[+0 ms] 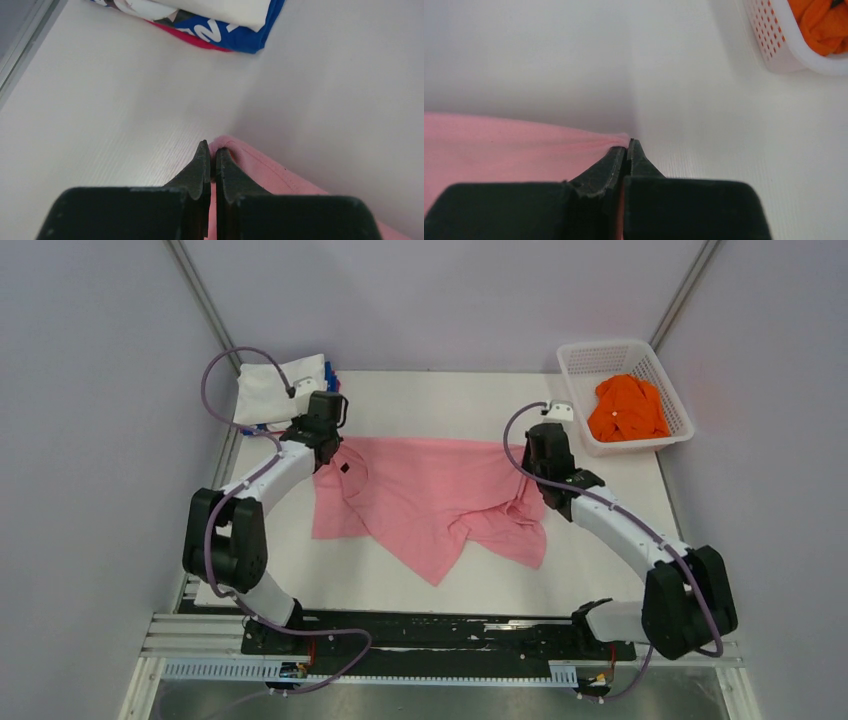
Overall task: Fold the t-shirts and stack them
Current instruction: Flatten out the tshirt
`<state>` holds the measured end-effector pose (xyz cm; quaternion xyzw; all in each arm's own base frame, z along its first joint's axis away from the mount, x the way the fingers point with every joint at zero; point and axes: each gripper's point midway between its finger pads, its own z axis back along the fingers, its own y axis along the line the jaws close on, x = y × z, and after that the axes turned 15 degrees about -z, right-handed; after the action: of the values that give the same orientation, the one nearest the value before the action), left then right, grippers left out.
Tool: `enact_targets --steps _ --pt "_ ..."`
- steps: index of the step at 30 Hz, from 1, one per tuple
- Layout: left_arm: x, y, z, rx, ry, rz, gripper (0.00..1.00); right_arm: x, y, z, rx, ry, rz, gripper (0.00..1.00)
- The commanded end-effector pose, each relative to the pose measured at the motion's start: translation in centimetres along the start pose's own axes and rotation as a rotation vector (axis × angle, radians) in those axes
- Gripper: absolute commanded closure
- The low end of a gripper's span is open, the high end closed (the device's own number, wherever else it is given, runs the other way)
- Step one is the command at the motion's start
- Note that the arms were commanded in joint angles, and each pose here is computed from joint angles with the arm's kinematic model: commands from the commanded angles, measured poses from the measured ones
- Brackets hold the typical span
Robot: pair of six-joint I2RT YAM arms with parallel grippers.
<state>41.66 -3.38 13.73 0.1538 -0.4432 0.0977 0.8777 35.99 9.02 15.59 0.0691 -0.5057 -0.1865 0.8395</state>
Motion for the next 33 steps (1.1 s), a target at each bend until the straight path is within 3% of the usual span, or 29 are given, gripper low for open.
enact_targets --steps 1,8,10,12,13,15,16,17,20,23,29,33 --pt "5.4 -0.7 -2.7 0.01 -0.09 0.106 1.0 6.3 2.6 -3.5 0.068 -0.122 0.014 1.0" --pt "5.8 -3.0 -8.0 0.036 -0.006 0.037 1.0 7.1 4.7 -11.3 0.2 -0.097 0.32 0.89" --pt "7.2 -3.6 -8.5 0.034 -0.002 0.033 0.87 7.6 4.3 -13.8 0.13 -0.099 0.357 0.83" --pt "7.2 -3.8 -8.4 0.023 0.031 0.02 0.46 9.0 3.6 -15.4 0.021 -0.11 0.347 0.52" --pt "7.3 -3.8 -7.9 0.012 0.038 0.019 0.12 9.6 3.2 -15.4 -0.02 -0.118 0.323 0.39" --pt "8.3 -4.1 -6.4 -0.04 0.021 0.036 0.02 10.3 3.4 -14.4 -0.022 -0.133 0.231 0.18" --pt "7.5 -4.5 -6.0 -0.078 0.035 0.031 0.01 10.4 3.7 -13.4 0.004 -0.134 0.2 0.03" --pt "8.7 -5.0 -4.4 -0.134 0.003 0.049 0.0 10.2 4.1 -12.4 0.037 -0.128 0.12 0.0" --pt "8.0 -5.9 -0.8 -0.242 -0.008 0.048 0.0 9.3 4.4 -8.7 0.114 -0.106 -0.031 0.0" --pt "5.4 -9.4 3.3 -0.406 0.005 -0.024 0.0 7.4 3.0 -5.5 0.124 -0.082 -0.142 0.0" --pt "-3.4 -14.7 11.4 -0.631 0.075 -0.242 0.0 2.2 -2.5 -0.4 0.017 -0.008 -0.315 0.0" --pt "-8.8 -16.9 15.9 -0.717 0.098 -0.438 0.0 -1.6 -3.2 2.0 0.061 0.089 -0.386 0.0"
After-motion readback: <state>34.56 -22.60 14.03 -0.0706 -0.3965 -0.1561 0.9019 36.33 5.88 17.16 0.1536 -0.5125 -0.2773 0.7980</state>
